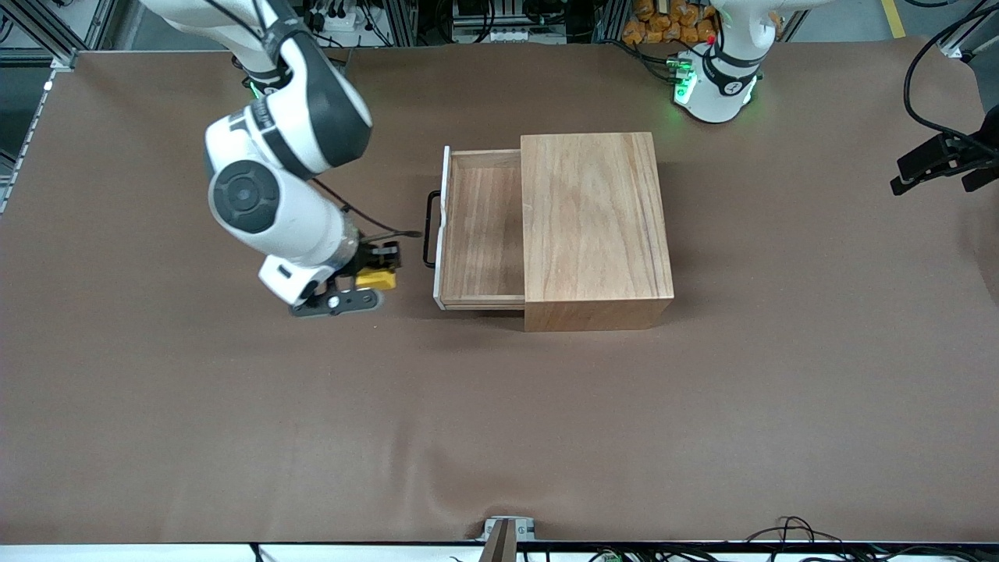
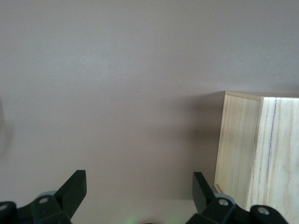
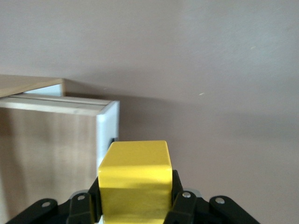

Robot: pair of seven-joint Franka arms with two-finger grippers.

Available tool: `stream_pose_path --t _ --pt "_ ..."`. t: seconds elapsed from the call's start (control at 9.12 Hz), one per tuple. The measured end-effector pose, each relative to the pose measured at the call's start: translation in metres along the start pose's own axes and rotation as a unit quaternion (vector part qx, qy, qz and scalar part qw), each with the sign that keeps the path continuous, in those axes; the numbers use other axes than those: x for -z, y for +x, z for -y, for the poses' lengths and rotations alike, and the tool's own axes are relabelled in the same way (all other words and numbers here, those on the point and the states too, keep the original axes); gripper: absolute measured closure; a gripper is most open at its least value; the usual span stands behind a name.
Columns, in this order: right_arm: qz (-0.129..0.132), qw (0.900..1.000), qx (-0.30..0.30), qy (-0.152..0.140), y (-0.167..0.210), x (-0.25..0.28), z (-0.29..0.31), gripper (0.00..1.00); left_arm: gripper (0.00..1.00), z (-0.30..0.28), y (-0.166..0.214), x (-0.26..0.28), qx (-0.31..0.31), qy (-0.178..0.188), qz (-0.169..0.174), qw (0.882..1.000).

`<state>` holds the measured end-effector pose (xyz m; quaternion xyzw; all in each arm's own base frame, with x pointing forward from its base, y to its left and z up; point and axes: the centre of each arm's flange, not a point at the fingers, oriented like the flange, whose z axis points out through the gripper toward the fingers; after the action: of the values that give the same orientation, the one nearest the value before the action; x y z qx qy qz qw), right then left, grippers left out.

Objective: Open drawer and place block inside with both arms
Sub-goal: 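Carry the yellow cube with the right gripper over the open drawer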

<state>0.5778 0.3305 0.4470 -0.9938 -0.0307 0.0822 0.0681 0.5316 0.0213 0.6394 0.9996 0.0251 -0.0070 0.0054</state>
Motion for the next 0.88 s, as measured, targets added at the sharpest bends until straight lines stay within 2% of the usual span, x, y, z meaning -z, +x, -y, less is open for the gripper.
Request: stream_pose_path --t 0.11,0.33,0.88 --pt "-0.001 1.0 -0.01 0.009 -0.007 -0.005 0.02 0.44 0.0 0.0 0.0 0.0 0.0 0.0 0.001 1.0" --pt "-0.007 1.0 -0.024 0.011 -0.024 -0.023 0.062 0.44 0.0 -0.001 0.0 0.0 -0.001 0.0 0.001 1.0" --pt "-0.002 1.0 0.01 -0.008 -0.055 -0.126 0.115 0.44 0.0 -0.003 -0.001 0.001 -0.003 0.0 0.004 1.0"
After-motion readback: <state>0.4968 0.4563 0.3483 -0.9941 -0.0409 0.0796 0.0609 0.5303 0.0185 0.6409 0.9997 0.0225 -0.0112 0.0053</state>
